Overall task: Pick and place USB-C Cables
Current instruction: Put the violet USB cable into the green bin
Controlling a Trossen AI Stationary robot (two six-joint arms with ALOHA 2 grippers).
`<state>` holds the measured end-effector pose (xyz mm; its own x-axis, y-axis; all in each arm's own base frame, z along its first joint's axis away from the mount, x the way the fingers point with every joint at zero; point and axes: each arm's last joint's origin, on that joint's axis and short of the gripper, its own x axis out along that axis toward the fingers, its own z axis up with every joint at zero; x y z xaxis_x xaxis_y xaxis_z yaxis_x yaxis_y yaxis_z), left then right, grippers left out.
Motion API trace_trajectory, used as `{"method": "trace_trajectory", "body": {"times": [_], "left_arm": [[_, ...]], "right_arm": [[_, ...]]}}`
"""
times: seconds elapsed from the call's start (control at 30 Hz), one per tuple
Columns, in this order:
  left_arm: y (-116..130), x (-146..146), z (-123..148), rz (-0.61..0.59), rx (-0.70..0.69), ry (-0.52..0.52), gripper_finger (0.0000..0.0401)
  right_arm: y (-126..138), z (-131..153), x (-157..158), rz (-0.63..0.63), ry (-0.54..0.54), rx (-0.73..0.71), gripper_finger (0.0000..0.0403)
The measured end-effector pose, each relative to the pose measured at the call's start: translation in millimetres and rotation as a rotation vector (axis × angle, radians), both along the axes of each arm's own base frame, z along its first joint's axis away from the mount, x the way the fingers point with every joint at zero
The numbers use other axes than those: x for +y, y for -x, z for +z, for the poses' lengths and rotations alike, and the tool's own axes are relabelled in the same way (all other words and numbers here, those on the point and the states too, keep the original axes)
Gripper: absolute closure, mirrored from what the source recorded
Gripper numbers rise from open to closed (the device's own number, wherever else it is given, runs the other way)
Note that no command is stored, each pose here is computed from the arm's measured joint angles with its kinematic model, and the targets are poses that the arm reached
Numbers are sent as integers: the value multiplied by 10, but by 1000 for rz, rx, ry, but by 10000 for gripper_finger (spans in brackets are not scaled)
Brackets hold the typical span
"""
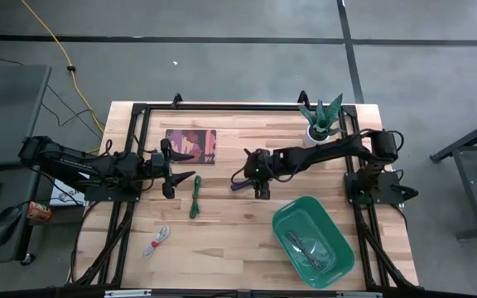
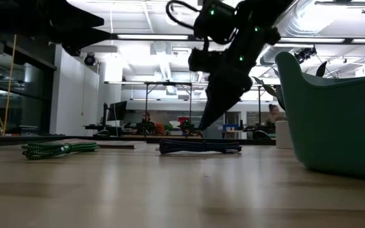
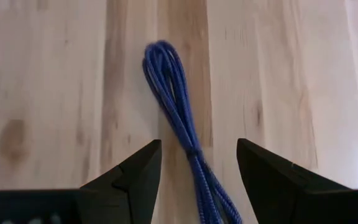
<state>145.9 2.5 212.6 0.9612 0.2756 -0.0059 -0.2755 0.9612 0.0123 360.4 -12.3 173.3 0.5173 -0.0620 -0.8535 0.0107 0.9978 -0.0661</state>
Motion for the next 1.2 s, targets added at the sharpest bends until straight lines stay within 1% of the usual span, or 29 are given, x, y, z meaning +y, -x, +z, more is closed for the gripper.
{"method": "trace_trajectory", "body": {"times": [0.03, 0.1, 0.23, 0.37, 0.5, 0.6, 0.67, 0.7, 0.77, 0.83, 0.87, 0.9, 1.0, 1.07, 1.1, 1.2], "left_arm": [[0, 0, 2, 0, -3, 2, 170], [0, 0, 3, 0, -5, 7, 170], [0, 0, 10, 0, -12, 7, 170], [1, 1, 29, 0, -27, -6, 170], [1, 0, 26, 0, -25, -7, 170], [1, -1, 26, 0, -26, -1, 170], [1, -1, 26, 0, -26, 0, 170], [1, -1, 26, 0, -27, 0, 170], [1, -1, 34, 0, -35, 1, 170], [1, -1, 37, 0, -39, 1, 170], [1, 0, 40, 0, -41, 1, 170], [1, 0, 44, 0, -46, 1, 170], [1, 0, 47, 0, -49, 1, 170], [0, -1, 44, 0, -46, 1, 170], [-3, -1, 41, 0, -43, 1, 170], [-5, 0, 31, 0, -34, 0, 170]], "right_arm": [[-13, -31, -13, -2, 0, -13, 203], [1, -100, -36, 7, 4, 6, 203], [-14, -228, -65, 35, -46, 44, 203], [-48, -379, -72, 36, -21, 74, 203], [-78, -516, -75, 44, -39, 102, 203], [-86, -558, -74, 45, -41, 110, 210], [-88, -563, -74, 49, -40, 109, 230], [-92, -564, -74, 49, -39, 105, 247], [-94, -569, -71, 39, -40, 104, 294], [-96, -574, -61, 37, -43, 103, 355], [-97, -575, -48, 41, -38, 103, 377], [-101, -567, -35, 44, -28, 98, 385], [-101, -480, -4, 40, -4, 67, 380], [-104, -425, 11, 34, 8, 34, 389], [-123, -387, 21, 30, 24, -4, 393], [-262, -169, 72, 44, 84, -214, 393]]}}
